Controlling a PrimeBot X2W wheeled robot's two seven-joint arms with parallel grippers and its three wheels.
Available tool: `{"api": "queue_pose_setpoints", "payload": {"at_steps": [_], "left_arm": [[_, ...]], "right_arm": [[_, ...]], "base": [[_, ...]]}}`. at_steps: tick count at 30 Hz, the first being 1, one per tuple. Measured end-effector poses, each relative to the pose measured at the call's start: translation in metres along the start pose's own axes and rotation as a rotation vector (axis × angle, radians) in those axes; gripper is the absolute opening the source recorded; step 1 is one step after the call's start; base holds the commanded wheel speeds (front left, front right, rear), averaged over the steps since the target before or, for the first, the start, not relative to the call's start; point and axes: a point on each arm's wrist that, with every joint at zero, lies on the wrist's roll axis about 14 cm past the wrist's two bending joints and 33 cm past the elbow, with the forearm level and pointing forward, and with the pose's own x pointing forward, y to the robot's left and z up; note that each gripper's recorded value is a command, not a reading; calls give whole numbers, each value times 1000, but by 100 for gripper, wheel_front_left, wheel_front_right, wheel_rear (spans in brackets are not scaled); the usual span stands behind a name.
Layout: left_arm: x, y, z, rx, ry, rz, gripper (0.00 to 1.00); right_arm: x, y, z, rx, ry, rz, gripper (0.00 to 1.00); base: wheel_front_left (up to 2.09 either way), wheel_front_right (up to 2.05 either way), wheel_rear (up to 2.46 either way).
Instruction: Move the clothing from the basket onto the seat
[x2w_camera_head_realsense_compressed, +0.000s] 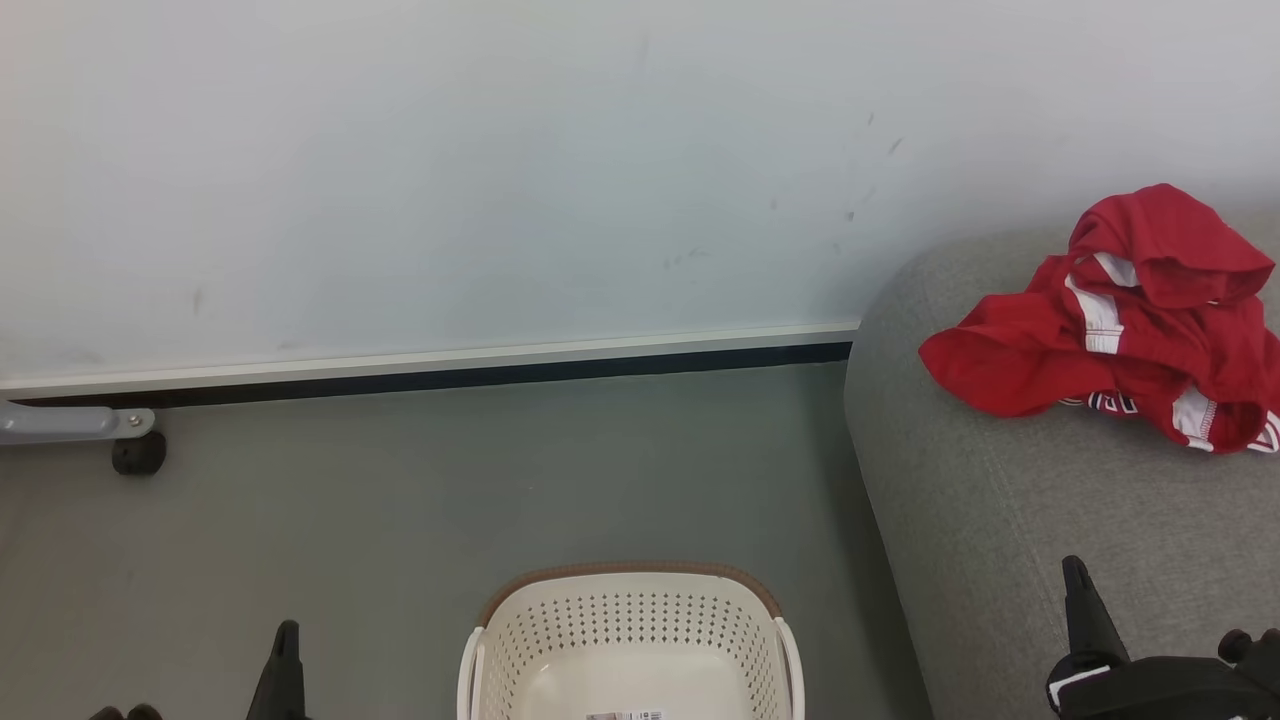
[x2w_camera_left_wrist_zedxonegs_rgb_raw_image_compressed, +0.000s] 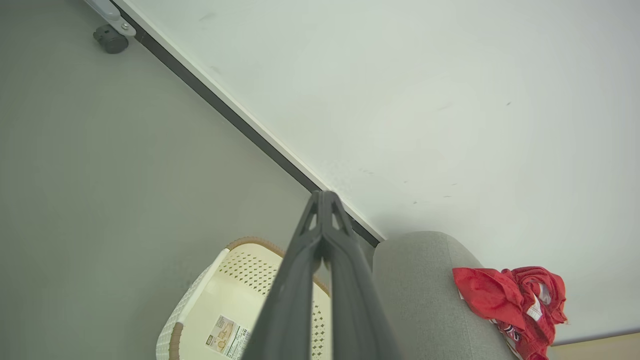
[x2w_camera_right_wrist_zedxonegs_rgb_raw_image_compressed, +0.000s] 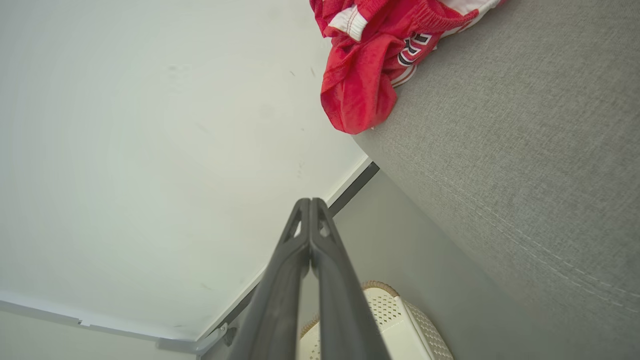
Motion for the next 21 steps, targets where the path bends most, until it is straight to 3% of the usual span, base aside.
{"api": "queue_pose_setpoints", "payload": {"at_steps": [21], "left_arm": [[10, -10, 3, -275, 21, -43, 0]], "right_arm": [[8, -1, 8, 296, -1, 10, 0]], "base": [[0, 0, 0]]}}
